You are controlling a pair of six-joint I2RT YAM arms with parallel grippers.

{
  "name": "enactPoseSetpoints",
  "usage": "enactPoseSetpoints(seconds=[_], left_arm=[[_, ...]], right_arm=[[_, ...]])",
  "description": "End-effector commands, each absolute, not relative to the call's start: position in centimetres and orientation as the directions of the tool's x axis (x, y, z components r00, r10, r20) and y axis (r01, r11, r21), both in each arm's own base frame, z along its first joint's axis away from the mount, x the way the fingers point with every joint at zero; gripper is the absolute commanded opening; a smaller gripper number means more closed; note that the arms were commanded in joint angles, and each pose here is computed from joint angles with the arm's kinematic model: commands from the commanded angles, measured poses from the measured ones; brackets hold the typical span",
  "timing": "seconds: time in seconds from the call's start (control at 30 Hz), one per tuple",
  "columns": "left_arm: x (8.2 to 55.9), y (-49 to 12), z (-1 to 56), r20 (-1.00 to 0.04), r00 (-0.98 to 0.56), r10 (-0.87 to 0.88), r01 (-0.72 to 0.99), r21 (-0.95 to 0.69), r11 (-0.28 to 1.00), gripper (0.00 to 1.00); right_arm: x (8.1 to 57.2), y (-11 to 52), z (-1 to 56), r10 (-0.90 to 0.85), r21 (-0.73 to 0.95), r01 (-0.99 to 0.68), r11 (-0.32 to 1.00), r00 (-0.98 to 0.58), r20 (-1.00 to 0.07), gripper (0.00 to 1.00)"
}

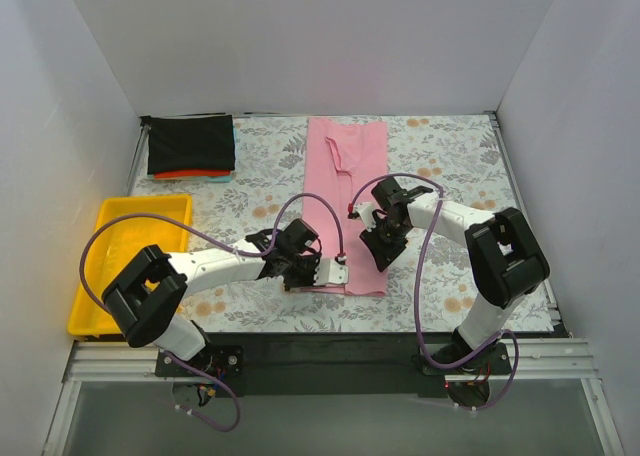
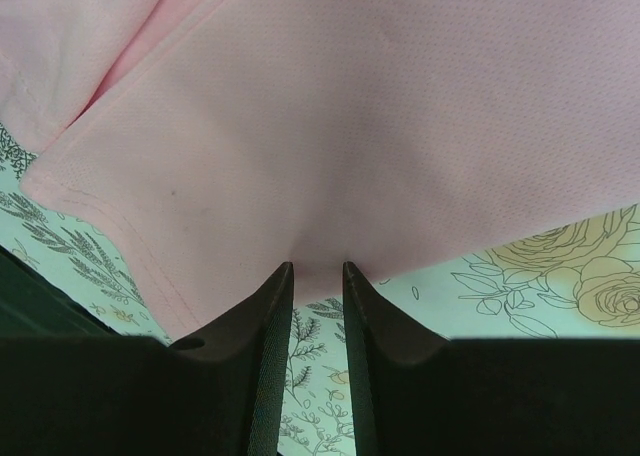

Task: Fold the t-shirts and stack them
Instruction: Fold the tshirt

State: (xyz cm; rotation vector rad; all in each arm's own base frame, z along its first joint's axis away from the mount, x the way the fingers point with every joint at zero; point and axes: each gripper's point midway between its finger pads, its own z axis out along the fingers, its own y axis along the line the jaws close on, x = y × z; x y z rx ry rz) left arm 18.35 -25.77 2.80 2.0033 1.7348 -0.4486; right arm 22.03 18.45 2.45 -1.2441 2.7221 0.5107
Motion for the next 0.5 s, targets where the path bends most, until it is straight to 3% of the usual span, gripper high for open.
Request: enactPoseSetpoints(seconds=[0.0,0.13,0.3,0.37,0.43,0.47], left_arm=[[18.67,-25.94,3.21,-0.522,0.188,0.832,0.980,0.160,-0.121,0.12],[18.49,-25.92,3.19,-0.526,0.182,0.831,0.981,0.150,-0.120,0.21],[18.46,-25.63,2.72,-0.508,0.184,0.841,0.981,0.149,-0.125,0.24],[18.35,-25.25,2.65,-0.497,0.191,0.846,0.979,0.153,-0.132,0.16],[18.19,-25.11,2.82,-0.496,0.195,0.846,0.979,0.153,-0.136,0.01],[18.10,-25.01,3.08,-0.499,0.197,0.844,0.978,0.158,-0.135,0.00]], right_arm=[[22.52,18.52,2.23,-0.709,0.251,-0.744,0.619,-0.667,-0.229,0.33],[22.40,18.50,2.16,-0.711,0.252,-0.745,0.618,-0.666,-0.225,0.33],[22.48,18.49,2.08,-0.711,0.251,-0.743,0.620,-0.668,-0.221,0.32],[22.56,18.33,1.96,-0.712,0.245,-0.743,0.623,-0.668,-0.215,0.32],[22.57,18.18,1.72,-0.714,0.241,-0.741,0.627,-0.670,-0.204,0.32],[22.57,18.20,1.75,-0.715,0.240,-0.742,0.626,-0.669,-0.204,0.32]])
